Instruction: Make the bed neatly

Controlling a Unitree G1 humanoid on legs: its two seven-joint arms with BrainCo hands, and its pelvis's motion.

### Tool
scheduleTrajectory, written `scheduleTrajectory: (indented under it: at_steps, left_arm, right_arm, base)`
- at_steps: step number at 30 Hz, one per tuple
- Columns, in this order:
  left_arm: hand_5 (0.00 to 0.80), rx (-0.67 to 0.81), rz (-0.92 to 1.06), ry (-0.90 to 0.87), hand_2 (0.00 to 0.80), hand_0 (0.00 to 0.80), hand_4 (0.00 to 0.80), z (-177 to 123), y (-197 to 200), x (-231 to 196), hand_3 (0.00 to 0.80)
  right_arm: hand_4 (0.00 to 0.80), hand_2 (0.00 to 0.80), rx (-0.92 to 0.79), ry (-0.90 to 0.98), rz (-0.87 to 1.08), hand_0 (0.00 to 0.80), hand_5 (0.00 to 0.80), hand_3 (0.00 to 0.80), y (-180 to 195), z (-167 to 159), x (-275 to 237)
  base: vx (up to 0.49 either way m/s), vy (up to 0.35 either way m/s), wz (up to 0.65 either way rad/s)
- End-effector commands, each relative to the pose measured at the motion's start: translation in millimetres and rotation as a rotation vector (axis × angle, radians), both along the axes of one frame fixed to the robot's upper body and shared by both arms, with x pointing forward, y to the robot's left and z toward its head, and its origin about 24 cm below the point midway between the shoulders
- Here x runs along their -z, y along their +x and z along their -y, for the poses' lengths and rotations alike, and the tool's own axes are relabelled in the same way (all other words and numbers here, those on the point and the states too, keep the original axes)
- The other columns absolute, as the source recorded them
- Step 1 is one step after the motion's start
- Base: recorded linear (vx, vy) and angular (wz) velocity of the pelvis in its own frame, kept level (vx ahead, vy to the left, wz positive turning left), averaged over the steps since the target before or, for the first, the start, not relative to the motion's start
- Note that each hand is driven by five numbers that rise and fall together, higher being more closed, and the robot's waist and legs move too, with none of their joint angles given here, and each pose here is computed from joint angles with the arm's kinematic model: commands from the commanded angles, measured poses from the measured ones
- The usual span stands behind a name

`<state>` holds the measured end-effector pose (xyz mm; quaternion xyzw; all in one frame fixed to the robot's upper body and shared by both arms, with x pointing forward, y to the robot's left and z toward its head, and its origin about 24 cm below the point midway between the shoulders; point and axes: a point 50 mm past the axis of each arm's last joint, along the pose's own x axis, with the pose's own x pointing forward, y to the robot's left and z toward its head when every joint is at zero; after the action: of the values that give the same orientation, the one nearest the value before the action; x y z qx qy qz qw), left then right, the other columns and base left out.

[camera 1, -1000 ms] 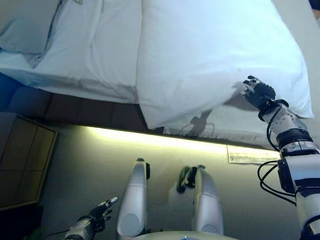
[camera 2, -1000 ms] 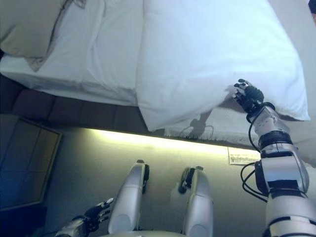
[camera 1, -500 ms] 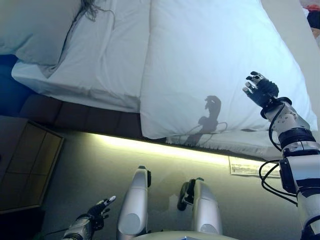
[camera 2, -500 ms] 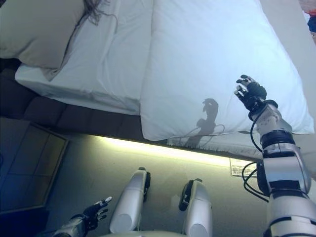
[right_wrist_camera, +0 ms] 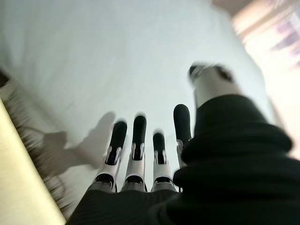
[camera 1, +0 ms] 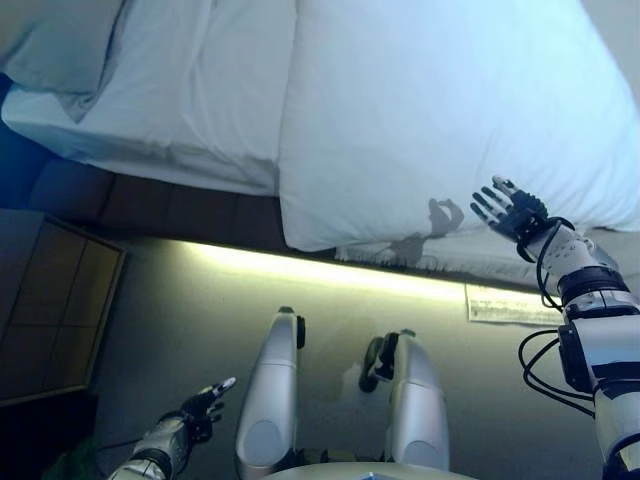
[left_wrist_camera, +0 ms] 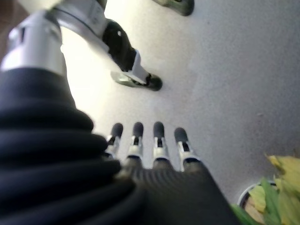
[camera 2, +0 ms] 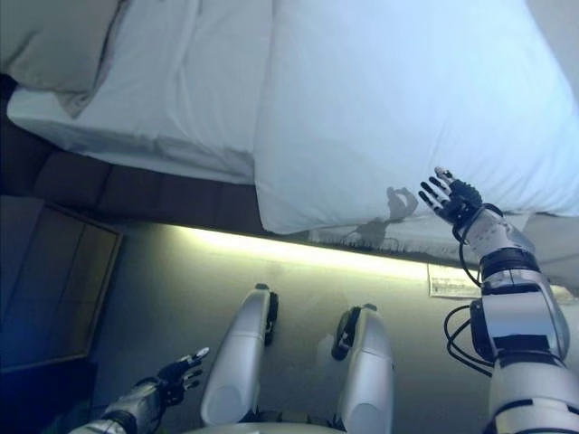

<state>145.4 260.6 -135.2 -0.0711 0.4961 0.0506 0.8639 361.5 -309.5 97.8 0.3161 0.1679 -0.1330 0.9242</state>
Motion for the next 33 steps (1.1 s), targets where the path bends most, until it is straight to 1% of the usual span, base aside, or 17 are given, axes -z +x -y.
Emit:
scheduleTrajectory:
  at_steps: [1,4,7,14,18,22,28,33]
  left_arm:
    - [0.0,0.034,-0.077,0.02,0.0,0.0,0.0,-5,-22,6,0.0]
    - [0.0,0.035,-0.072,0.006,0.0,0.0,0.0,-1,-22,7,0.0]
    - [0.0,0.041,-0.061,-0.001,0.0,0.0,0.0,1,-19,7,0.0]
    - [0.0,0.045,-0.024,-0.002,0.0,0.0,0.0,3,-3,1,0.0]
    - [0.0,0.043,0.012,-0.005,0.0,0.0,0.0,5,8,-3,0.0]
    - [0.0,0.031,0.036,-0.011,0.0,0.0,0.0,5,14,-6,0.0]
    - [0.0,0.016,0.049,-0.028,0.0,0.0,0.0,7,12,-6,0.0]
    - [0.0,0.009,0.068,-0.043,0.0,0.0,0.0,9,9,-5,0.0]
  right_arm:
    - [0.0,0.0,0.088,0.064,-0.017,0.0,0.0,0.0,-10,11,13]
    - [0.0,0.0,0.122,0.098,-0.055,0.0,0.0,0.0,-18,13,28]
    - [0.0,0.0,0.158,0.093,-0.065,0.0,0.0,0.0,-25,20,33]
    - [0.0,0.0,0.178,0.077,-0.011,0.0,0.0,0.0,-24,33,18]
    - [0.0,0.0,0.197,0.06,0.076,0.0,0.0,0.0,-17,41,-6]
    - [0.0,0.0,0.217,0.061,0.198,0.0,0.0,0.0,-7,47,-45]
    - [0.0,0.0,0.217,0.107,0.342,0.0,0.0,0.0,3,48,-91]
    - [0.0,0.0,0.197,0.134,0.455,0.0,0.0,0.0,7,45,-120]
  base:
    - [-0.029,-0.004,-0.13]
    - [0.008,-0.005,-0.11]
    - [0.01,-0.001,-0.07]
    - [-0.034,-0.003,0.01]
    - [-0.073,-0.035,-0.01]
    - [-0.082,-0.043,0.02]
    - [-0.06,-0.019,0.09]
    - [-0.024,-0.003,0.03]
